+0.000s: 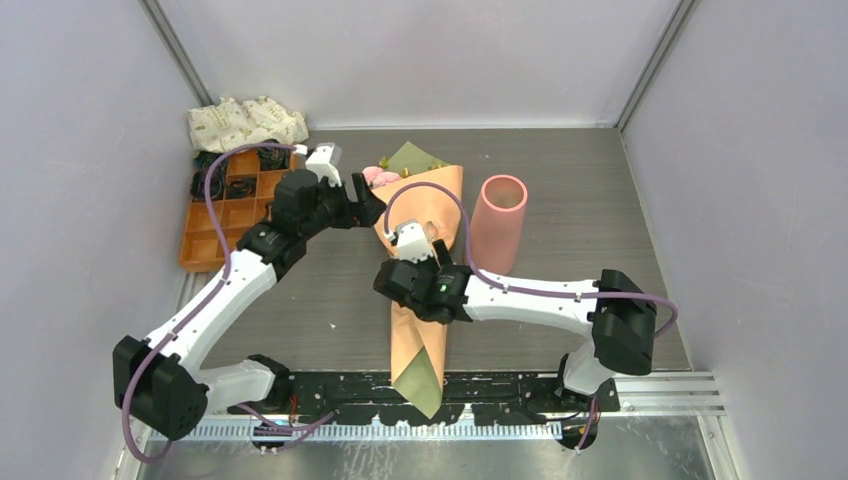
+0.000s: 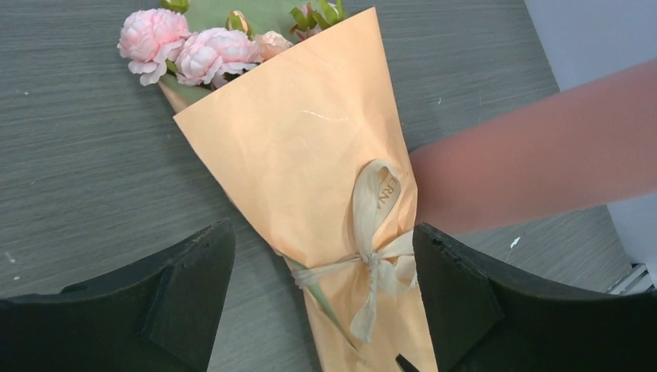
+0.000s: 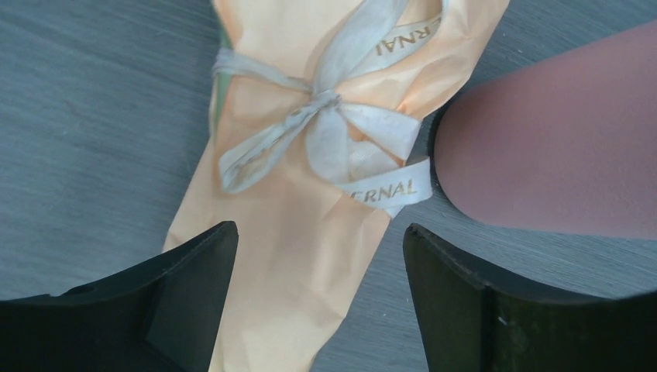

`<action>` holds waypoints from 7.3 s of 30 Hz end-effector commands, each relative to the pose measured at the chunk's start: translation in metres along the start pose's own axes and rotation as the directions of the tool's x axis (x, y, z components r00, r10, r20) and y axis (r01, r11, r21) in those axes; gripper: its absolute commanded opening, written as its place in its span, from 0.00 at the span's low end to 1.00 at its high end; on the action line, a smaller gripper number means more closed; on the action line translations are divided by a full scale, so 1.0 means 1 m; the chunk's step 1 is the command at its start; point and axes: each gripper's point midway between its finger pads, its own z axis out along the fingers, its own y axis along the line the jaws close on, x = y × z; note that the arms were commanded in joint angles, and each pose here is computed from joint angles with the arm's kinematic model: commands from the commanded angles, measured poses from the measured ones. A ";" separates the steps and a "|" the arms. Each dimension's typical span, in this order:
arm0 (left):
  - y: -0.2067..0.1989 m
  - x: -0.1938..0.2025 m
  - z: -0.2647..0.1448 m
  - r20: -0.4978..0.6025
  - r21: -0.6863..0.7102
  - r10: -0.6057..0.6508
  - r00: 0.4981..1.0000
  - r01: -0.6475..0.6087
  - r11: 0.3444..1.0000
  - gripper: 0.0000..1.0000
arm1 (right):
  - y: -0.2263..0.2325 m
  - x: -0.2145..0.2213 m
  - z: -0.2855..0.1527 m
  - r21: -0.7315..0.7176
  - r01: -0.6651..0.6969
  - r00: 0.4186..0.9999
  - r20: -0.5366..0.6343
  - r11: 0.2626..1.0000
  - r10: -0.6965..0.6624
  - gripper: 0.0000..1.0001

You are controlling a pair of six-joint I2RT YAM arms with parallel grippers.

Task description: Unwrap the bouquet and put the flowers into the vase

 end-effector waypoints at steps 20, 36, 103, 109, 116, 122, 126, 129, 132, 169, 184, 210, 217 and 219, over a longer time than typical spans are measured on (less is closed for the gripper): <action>-0.014 -0.004 0.055 0.021 0.100 -0.039 0.999 0.037 0.994 0.70 | -0.013 0.011 0.066 0.012 -0.076 0.994 -0.081 0.997 0.077 0.62; -0.010 0.025 0.075 -0.031 0.108 -0.075 0.997 0.078 0.991 0.66 | -0.023 0.001 0.061 0.026 -0.089 0.993 -0.081 0.996 0.090 0.01; 0.028 0.114 0.120 -0.247 -0.093 -0.044 0.968 0.022 0.995 0.45 | -0.221 -0.022 -0.164 0.194 -0.470 0.872 0.252 0.861 0.419 0.52; 0.024 0.105 0.112 -0.228 -0.086 -0.045 0.973 0.026 0.996 0.45 | -0.148 -0.030 -0.135 0.082 -0.329 0.939 0.138 0.941 0.316 0.53; 0.022 0.107 0.115 -0.230 -0.076 -0.051 0.972 0.034 0.997 0.46 | -0.046 -0.027 -0.100 -0.127 -0.222 0.972 0.048 0.967 0.230 0.48; 0.013 0.104 0.108 -0.230 -0.047 -0.075 0.970 0.066 0.997 0.45 | -0.029 -0.026 -0.078 -0.089 -0.179 0.980 0.072 0.980 0.185 0.46; -0.004 0.091 0.092 -0.207 0.003 -0.088 0.974 0.090 0.996 0.46 | -0.046 -0.030 -0.063 -0.053 -0.229 0.970 0.071 0.972 0.232 0.46; -0.016 0.083 0.079 -0.193 0.025 -0.080 0.978 0.086 0.996 0.46 | -0.055 -0.026 -0.043 -0.072 -0.287 0.956 0.033 0.955 0.290 0.45; -0.019 0.082 0.073 -0.185 0.029 -0.068 0.980 0.075 0.997 0.47 | -0.060 -0.022 -0.026 -0.092 -0.322 0.947 -0.005 0.942 0.323 0.43; -0.007 0.104 0.104 -0.217 0.004 -0.062 0.974 0.065 0.998 0.46 | -0.043 0.025 0.058 -0.037 -0.253 0.953 -0.181 0.967 0.243 0.48; -0.005 0.114 0.116 -0.234 0.002 -0.068 0.970 0.071 0.997 0.46 | -0.015 0.035 0.033 -0.131 -0.286 0.943 -0.212 0.949 0.255 0.43; 0.004 0.142 0.159 -0.287 -0.016 -0.094 0.953 0.094 0.995 0.46 | -0.047 -0.028 -0.025 -0.086 -0.250 0.968 -0.054 0.964 0.246 0.01; 0.017 0.165 0.175 -0.321 -0.054 -0.112 0.941 0.100 0.994 0.45 | -0.053 -0.057 -0.075 -0.153 -0.254 0.965 0.018 0.955 0.260 0.01; 0.020 0.172 0.177 -0.330 -0.062 -0.117 0.937 0.102 0.993 0.46 | -0.057 -0.061 -0.081 -0.155 -0.258 0.963 0.031 0.954 0.266 0.01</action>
